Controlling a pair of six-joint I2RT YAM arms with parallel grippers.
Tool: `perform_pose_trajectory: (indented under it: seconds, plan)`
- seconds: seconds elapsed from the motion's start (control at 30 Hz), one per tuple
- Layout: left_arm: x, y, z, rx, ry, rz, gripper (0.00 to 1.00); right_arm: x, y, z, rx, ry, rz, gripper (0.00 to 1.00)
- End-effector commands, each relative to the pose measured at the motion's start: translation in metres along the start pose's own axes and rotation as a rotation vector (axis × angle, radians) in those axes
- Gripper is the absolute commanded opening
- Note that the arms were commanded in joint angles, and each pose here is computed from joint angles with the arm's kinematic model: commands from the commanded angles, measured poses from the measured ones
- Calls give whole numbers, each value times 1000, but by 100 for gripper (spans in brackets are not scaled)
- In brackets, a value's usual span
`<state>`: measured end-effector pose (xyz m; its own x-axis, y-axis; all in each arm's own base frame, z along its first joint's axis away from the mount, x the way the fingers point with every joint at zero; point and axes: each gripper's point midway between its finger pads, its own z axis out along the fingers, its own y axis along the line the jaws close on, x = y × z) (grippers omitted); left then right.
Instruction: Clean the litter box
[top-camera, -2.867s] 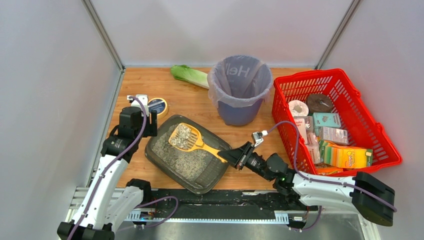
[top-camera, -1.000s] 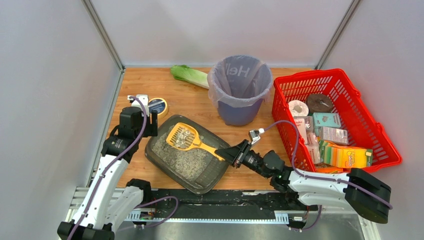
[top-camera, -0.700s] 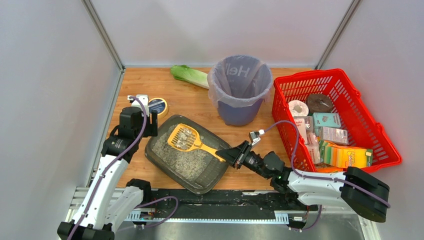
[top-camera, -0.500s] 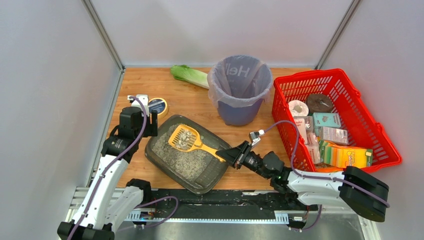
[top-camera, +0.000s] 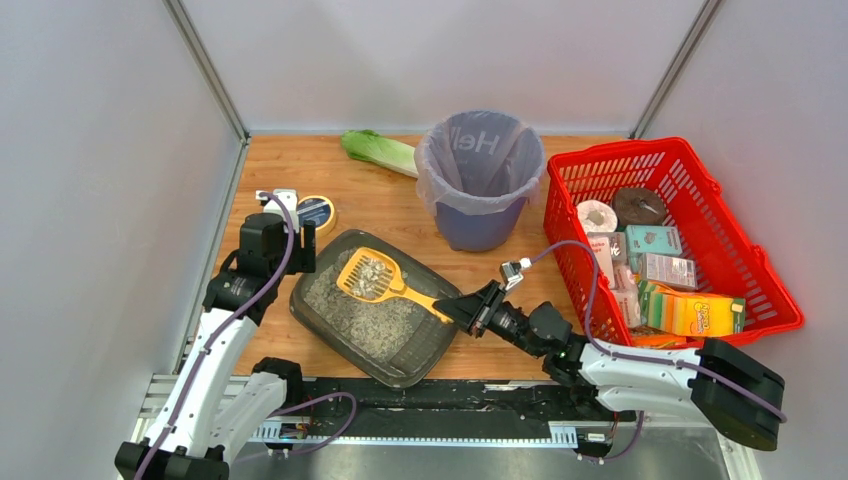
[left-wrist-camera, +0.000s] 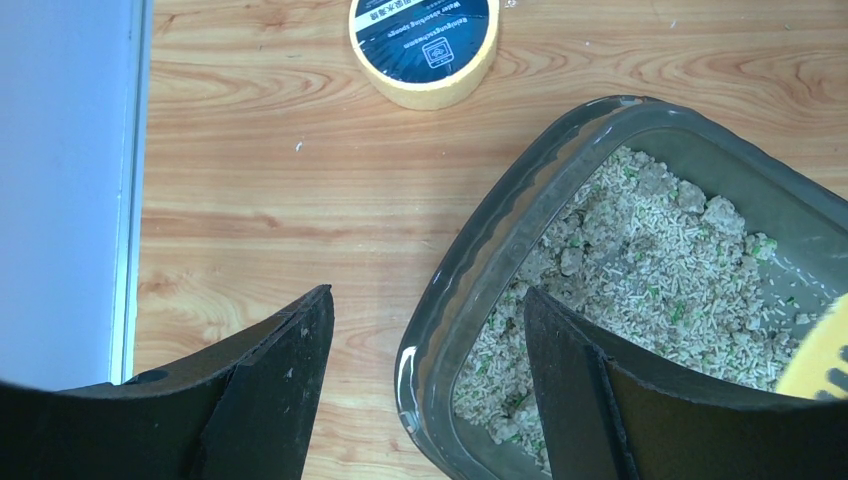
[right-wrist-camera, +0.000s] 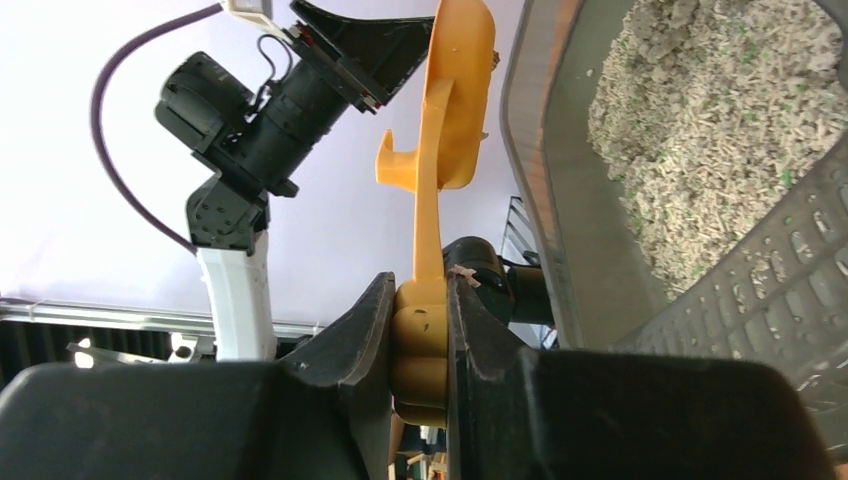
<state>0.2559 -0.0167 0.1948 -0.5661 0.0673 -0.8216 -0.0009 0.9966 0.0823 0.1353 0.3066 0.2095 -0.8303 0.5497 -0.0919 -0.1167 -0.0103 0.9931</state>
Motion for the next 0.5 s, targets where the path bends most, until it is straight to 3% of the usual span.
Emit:
perform_pose_trajectory:
  seconds: [0.0, 0.07, 0.13, 0.17, 0.27, 0.37, 0.47]
  plan:
    - [-8, -2, 0, 10, -32, -1, 78, 4, 34, 9, -101, 36, -43, 0]
    - [-11, -3, 0, 14, -41, -3, 78, 1, 25, 12, -57, 24, -37, 0]
    - [-11, -3, 0, 13, -32, 0, 78, -22, 2, 0, -21, -105, 52, 0]
    - [-9, -3, 0, 12, -29, -1, 78, -22, 11, -1, -66, -104, 40, 0]
    - [-10, -3, 0, 12, -38, -3, 78, 9, 34, 13, -111, 75, -22, 0]
    - [-12, -3, -1, 14, -38, 0, 78, -18, -3, 0, -26, -75, 88, 0]
    - [-8, -2, -1, 8, -35, -2, 78, -2, 31, 14, -120, 21, 13, 0]
